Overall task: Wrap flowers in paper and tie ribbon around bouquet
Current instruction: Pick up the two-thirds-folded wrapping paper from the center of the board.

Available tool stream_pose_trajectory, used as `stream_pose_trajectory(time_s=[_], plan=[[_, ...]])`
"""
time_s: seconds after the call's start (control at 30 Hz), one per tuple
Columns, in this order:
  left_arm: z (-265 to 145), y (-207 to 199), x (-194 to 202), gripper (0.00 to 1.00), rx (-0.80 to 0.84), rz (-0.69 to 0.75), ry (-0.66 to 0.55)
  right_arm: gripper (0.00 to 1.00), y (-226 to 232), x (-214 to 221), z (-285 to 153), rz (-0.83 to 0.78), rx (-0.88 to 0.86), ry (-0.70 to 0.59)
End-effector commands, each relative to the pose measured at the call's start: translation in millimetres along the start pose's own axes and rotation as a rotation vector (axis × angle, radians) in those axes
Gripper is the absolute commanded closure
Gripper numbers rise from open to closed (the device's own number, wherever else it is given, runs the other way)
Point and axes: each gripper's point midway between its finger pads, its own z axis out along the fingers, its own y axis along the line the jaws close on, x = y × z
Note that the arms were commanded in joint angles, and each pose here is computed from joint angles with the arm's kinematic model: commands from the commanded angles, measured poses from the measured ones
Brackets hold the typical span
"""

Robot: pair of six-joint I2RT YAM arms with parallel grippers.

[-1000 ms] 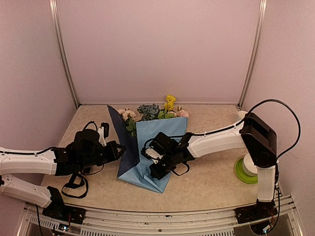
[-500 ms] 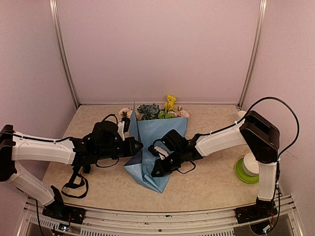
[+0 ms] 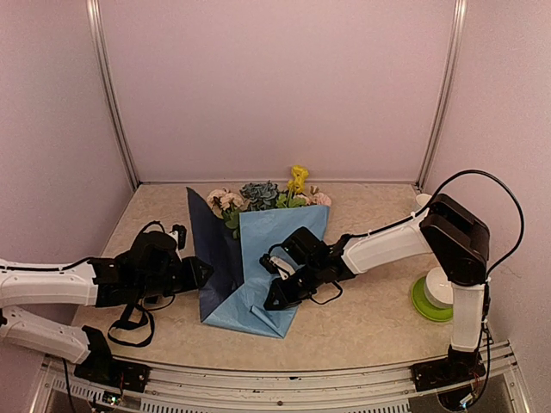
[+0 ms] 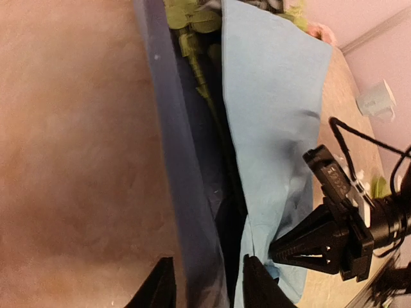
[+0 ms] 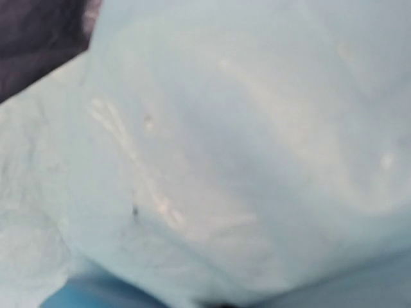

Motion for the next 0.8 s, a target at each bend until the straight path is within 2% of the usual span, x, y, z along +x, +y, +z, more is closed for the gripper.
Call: stream_pose_trajectory(time_s=[0.0, 0.1, 0.23, 0.27, 0.37, 0.5, 0.57, 0.67, 0.77], plan=[[-19, 39, 11, 0.58, -0.146, -0.022, 0.017, 0.88, -17, 15, 2, 0.028, 0.077, 0.045], [-27, 35, 32, 0.51, -0.146, -0.038, 0.088, 0.88, -16, 15, 2, 0.026, 0.078, 0.044], [-36, 22, 79, 0.32, -0.103, -0.122, 0.162, 0.87, -12, 11, 1, 0.011, 0.085, 0.033], [-39, 15, 83, 0.31, -0.088, -0.136, 0.162, 0.87, -11, 9, 1, 0.006, 0.09, 0.029], [-49, -15, 84, 0.32, -0.065, -0.076, 0.139, 0.87, -11, 7, 1, 0.001, 0.098, 0.024], [-56, -34, 82, 0.35, -0.248, 0.175, 0.131, 0.87, -15, 12, 2, 0.005, 0.129, 0.039], [-56, -57, 79, 0.36, -0.264, 0.236, 0.123, 0.87, -13, 15, 1, 0.002, 0.127, 0.044], [-43, -95, 101, 0.36, -0.162, 0.246, 0.18, 0.87, -6, 14, 1, -0.012, 0.115, 0.038], [-35, -94, 126, 0.36, -0.087, 0.168, 0.241, 0.87, 1, 10, 1, -0.029, 0.097, 0.029]])
